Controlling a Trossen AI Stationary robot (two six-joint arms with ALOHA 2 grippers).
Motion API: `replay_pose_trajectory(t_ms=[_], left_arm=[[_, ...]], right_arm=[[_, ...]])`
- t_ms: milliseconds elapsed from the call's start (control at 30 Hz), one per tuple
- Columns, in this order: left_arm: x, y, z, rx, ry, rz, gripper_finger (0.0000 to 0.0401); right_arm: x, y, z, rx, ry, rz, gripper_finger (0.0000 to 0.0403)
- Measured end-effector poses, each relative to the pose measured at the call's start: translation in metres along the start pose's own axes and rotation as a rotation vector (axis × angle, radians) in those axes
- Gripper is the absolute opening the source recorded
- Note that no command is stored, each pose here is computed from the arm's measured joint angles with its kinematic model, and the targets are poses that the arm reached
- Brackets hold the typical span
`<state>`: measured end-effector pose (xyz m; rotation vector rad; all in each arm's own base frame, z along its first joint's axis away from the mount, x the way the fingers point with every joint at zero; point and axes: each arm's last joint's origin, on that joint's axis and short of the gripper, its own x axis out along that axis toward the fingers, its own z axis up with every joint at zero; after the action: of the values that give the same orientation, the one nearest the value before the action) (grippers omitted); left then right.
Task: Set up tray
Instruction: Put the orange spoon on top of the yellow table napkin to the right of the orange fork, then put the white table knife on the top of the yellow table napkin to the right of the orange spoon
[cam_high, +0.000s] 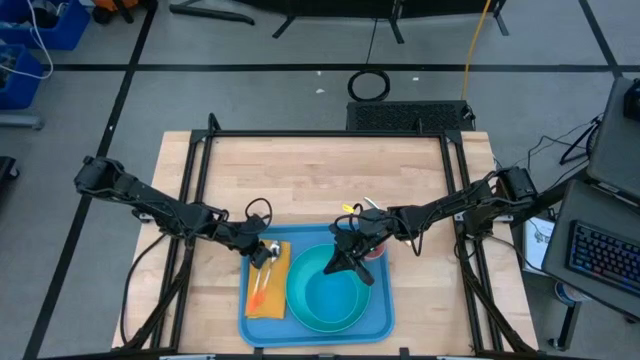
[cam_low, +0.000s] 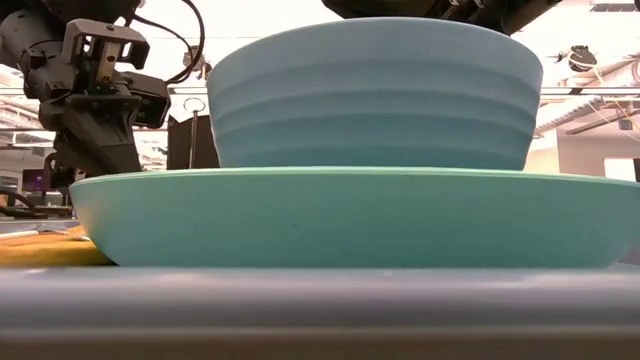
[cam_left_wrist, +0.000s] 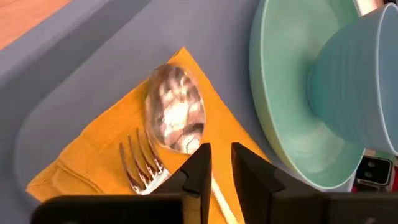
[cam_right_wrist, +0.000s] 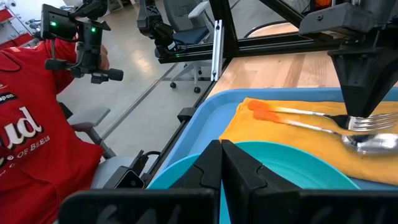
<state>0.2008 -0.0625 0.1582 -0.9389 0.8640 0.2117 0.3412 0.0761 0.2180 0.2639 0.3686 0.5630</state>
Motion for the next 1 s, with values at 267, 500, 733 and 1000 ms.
replay_pose_trajectory(t_ms=[267,500,733,1000], left_arm=[[0.000,0.000,0.000,0.007,0.008,-0.006,0.0069],[0.000,-0.002,0.003,0.091,-0.078,0.000,0.0057],[-0.002,-0.015,0.012,0.232,-0.233,-0.080,0.0014],[-0.009,-0.034,0.022,0.383,-0.401,-0.236,0.0024]], right_arm=[[0.000,0.000,0.000,0.000,0.000,0.000,0.0000],[0.000,0.000,0.000,-0.045,0.000,0.000,0.0000],[-0.002,0.001,0.002,-0.085,-0.004,0.000,0.0000],[-0.037,0.018,0.021,-0.145,0.035,-0.172,0.0000]])
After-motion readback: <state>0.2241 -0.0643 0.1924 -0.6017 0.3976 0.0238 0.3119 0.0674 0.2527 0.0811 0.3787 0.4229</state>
